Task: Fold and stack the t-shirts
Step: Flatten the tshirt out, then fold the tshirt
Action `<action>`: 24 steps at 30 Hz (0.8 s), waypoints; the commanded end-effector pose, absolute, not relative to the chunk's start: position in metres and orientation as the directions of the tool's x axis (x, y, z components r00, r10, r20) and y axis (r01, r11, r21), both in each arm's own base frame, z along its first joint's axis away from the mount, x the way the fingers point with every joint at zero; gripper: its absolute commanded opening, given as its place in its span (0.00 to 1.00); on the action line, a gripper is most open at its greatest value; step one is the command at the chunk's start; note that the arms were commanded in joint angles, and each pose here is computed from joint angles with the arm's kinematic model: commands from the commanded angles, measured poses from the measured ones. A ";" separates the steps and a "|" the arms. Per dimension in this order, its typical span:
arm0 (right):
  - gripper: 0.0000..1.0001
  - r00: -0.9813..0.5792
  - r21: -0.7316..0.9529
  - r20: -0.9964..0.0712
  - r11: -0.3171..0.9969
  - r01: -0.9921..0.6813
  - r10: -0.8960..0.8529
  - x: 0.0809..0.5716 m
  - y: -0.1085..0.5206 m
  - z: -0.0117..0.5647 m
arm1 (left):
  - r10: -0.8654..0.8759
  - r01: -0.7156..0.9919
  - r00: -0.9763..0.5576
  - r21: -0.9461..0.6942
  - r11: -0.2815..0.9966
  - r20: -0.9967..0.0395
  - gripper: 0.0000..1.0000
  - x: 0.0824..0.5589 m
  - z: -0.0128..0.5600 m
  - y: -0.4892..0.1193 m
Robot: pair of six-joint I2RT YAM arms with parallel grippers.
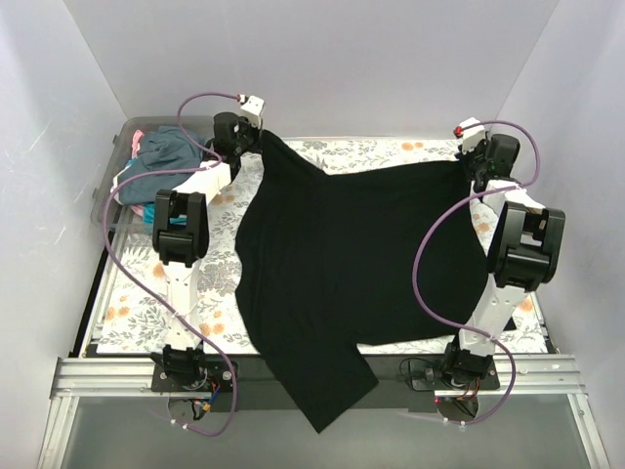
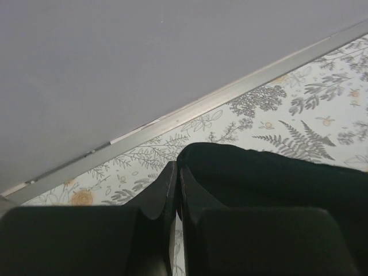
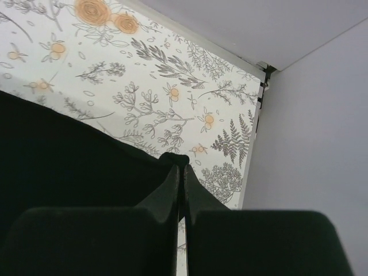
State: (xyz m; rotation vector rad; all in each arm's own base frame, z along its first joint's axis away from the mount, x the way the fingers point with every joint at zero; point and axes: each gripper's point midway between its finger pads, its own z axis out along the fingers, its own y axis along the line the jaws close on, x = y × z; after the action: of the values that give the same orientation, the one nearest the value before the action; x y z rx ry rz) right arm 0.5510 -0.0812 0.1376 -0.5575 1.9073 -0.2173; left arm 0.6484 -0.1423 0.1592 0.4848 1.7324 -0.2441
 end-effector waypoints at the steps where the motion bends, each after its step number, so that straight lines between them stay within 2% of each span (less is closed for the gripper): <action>1: 0.01 -0.302 -0.447 -0.820 0.874 -0.191 -0.486 0.577 -0.101 0.148 | 0.198 0.396 -0.120 0.136 0.908 -0.973 0.00 0.672 0.168 -0.134; 9: 0.01 -0.382 -0.430 -0.791 0.879 -0.206 -0.477 0.592 -0.109 0.120 | 0.224 0.401 -0.124 0.157 0.903 -0.967 0.00 0.689 0.156 -0.146; 17: 0.01 -0.407 -0.400 -0.781 0.880 -0.256 -0.474 0.590 -0.103 0.114 | 0.292 0.495 -0.138 0.190 0.848 -0.946 0.00 0.648 0.156 -0.174; 24: 0.01 -0.423 -0.374 -0.776 0.882 -0.288 -0.468 0.589 -0.098 0.112 | 0.287 0.459 -0.162 0.186 0.869 -0.944 0.00 0.642 0.175 -0.177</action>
State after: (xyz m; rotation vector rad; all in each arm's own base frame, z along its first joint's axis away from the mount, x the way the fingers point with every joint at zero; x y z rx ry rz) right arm 0.5812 -0.0995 0.0976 -0.5308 2.0655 -0.2300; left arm 0.6448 -0.1779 0.0886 0.5971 1.8620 -0.2100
